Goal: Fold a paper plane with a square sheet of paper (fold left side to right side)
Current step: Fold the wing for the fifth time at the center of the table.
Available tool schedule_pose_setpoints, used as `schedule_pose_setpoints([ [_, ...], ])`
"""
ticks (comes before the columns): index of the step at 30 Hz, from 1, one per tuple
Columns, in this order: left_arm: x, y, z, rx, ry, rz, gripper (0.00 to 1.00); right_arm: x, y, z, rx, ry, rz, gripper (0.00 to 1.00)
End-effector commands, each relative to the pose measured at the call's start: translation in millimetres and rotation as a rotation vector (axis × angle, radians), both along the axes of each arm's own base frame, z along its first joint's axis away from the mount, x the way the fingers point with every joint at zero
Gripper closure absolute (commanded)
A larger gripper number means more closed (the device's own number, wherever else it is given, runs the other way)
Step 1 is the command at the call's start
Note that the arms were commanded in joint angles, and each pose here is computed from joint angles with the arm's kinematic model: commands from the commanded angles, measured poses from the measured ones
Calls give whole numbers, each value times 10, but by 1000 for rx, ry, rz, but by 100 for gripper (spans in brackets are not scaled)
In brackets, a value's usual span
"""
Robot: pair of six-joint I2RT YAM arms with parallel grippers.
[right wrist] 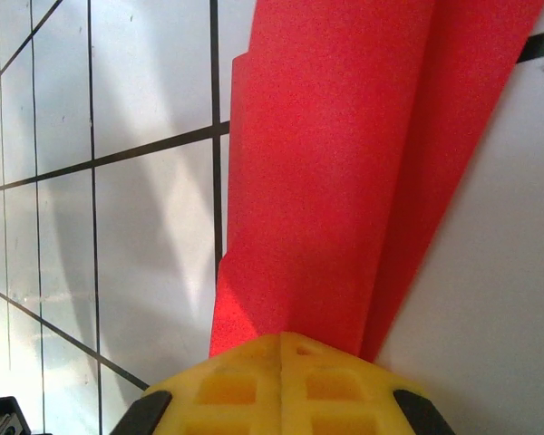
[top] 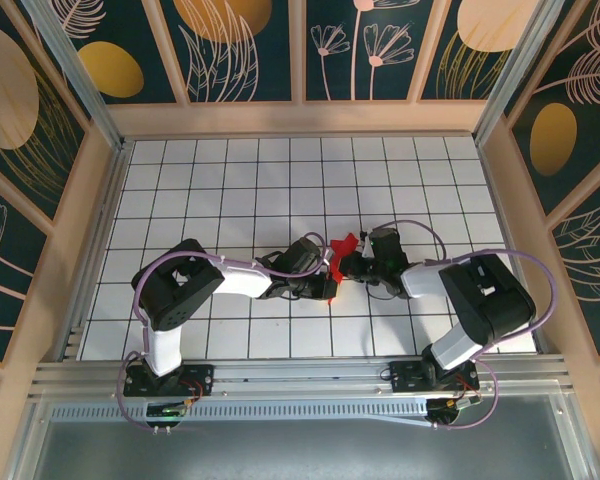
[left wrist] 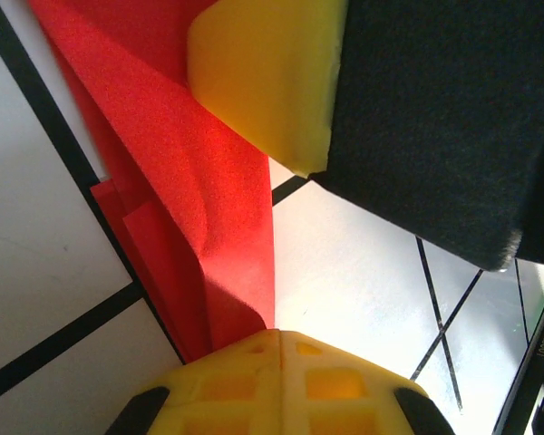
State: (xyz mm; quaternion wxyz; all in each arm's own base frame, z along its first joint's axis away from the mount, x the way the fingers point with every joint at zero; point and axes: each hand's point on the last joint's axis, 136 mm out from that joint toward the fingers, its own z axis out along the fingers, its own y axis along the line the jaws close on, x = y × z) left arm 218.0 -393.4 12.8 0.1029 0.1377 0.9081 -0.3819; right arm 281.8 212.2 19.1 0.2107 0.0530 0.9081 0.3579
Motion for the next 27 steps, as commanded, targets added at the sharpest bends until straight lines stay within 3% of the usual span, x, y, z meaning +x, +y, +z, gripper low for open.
schedule_pose_setpoints([
  [1,-226,582,-615,282,95,34,100,140,-120,-91,-59,-4,-45,100],
  [27,-287,680,-709,308,113,42,100,738,-442,-177,-77,15,-99,100],
])
